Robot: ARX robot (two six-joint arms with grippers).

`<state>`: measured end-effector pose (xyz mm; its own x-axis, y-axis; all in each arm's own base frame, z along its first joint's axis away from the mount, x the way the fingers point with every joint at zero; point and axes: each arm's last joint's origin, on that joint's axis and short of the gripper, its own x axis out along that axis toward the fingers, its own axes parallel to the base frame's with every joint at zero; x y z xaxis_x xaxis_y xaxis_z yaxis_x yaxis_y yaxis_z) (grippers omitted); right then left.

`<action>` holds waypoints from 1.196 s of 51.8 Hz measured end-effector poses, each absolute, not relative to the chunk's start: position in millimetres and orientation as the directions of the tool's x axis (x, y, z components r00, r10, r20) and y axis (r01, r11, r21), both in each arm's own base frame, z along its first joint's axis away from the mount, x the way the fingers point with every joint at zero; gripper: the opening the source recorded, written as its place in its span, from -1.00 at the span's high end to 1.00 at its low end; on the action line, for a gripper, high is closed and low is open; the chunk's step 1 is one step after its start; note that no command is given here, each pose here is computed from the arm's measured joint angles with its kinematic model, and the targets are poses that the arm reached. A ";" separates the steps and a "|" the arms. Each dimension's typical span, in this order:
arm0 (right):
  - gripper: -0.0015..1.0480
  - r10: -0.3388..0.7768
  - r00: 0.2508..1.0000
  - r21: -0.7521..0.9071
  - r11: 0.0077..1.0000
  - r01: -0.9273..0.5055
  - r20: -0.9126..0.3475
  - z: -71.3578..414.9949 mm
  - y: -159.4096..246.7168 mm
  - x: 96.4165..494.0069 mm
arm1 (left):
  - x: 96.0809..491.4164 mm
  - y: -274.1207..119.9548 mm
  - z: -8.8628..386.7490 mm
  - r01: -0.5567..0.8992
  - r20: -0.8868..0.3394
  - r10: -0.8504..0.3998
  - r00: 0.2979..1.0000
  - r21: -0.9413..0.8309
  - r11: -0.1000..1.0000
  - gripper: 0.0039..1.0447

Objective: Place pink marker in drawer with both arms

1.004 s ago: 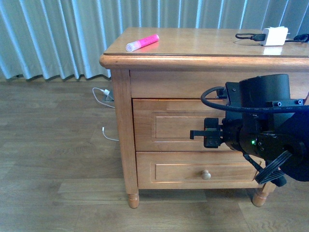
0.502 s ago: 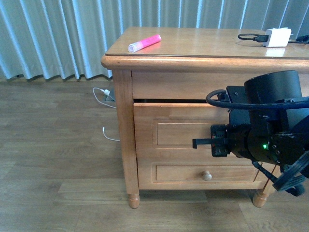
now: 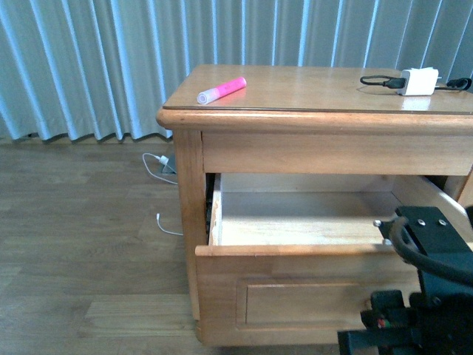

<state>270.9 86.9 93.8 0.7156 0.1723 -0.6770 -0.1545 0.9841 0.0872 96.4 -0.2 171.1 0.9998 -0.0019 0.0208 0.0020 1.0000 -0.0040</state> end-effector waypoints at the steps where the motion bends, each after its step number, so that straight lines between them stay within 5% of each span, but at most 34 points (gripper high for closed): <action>1: 0.58 0.176 0.712 0.090 0.983 -0.158 -0.680 94.0 85.7 266.4 | 96.4 -0.2 171.1 0.002 0.021 -0.002 1.000 -0.004 1.000 -0.89; 8: 0.57 0.215 0.692 0.117 0.975 -0.187 -0.689 95.1 77.9 238.9 | 96.4 -0.2 171.1 0.002 0.021 -0.002 1.000 -0.004 1.000 -0.89; 33: -0.88 0.240 0.772 0.191 0.969 -0.156 -0.589 157.0 46.1 184.0 | 96.4 -0.2 171.1 0.002 0.021 -0.002 1.000 -0.004 1.000 -0.89; 62: -0.84 0.196 0.909 0.230 0.966 -0.115 -0.369 197.8 14.9 121.0 | 96.4 -0.2 171.1 0.002 0.021 -0.002 1.000 -0.004 1.000 -0.89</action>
<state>121.0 14.9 197.8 0.9085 0.1961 -0.3689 -0.1153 0.9664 0.2299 96.4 -0.2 171.1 0.9998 -0.0019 0.0208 0.0020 1.0000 -0.0040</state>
